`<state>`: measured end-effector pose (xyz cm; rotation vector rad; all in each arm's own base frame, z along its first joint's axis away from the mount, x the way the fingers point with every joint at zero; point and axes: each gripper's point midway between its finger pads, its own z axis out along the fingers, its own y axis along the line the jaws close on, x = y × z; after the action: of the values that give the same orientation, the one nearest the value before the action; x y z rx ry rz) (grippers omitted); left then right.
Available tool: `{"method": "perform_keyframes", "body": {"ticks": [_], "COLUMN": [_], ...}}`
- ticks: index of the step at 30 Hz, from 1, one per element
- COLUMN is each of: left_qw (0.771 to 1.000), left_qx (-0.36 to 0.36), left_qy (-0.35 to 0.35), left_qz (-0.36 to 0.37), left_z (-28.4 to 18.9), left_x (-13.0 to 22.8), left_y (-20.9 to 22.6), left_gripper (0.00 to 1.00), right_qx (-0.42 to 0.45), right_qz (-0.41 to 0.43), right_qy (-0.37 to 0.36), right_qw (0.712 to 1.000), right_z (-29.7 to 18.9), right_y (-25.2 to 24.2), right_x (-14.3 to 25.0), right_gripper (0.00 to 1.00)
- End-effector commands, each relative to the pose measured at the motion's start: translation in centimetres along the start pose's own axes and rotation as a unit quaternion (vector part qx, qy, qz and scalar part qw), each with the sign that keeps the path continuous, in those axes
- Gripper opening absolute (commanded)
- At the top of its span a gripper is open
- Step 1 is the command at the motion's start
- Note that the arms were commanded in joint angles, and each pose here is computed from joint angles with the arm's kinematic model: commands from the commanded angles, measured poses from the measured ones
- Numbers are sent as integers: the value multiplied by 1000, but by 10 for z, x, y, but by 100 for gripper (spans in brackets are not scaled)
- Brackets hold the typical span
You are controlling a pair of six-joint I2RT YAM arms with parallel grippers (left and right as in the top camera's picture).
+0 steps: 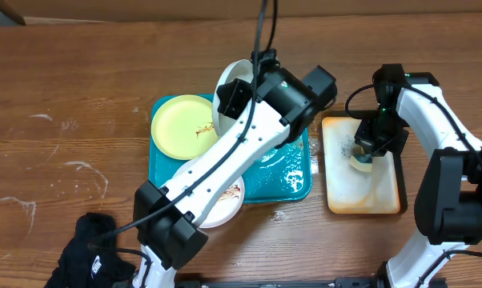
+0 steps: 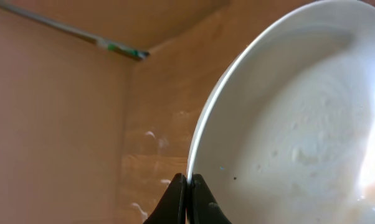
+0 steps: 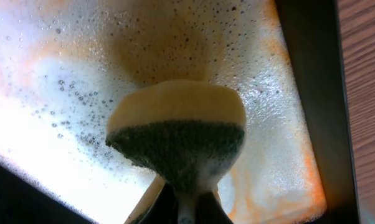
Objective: Clean dirty plates on tray and stack at the side
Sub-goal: 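Lift the white plate off the teal tray with the left gripper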
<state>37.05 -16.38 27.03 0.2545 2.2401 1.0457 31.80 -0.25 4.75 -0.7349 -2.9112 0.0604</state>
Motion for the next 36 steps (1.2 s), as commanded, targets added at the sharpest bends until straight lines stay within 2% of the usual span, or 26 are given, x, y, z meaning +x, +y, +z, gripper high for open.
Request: {"method": "perform_keyframes", "body": {"ticks": [1,36], "left_qw": [998,997], "left_qx": [-43,-56], "left_qy": [-36,-41], "left_qz": [-36,-33], "left_z": [-6,-8], "left_x": [-13,-13], "left_y": [30,35], "left_gripper": [4,4], "right_qx": [-14,-30], "right_qz": [-6,-6], "right_qy": [-5,-5], "right_qw": [1000,1000], "right_z": [-5,-6], "right_y": [4,10], "right_x": [1,0], "right_gripper": [4,4]}}
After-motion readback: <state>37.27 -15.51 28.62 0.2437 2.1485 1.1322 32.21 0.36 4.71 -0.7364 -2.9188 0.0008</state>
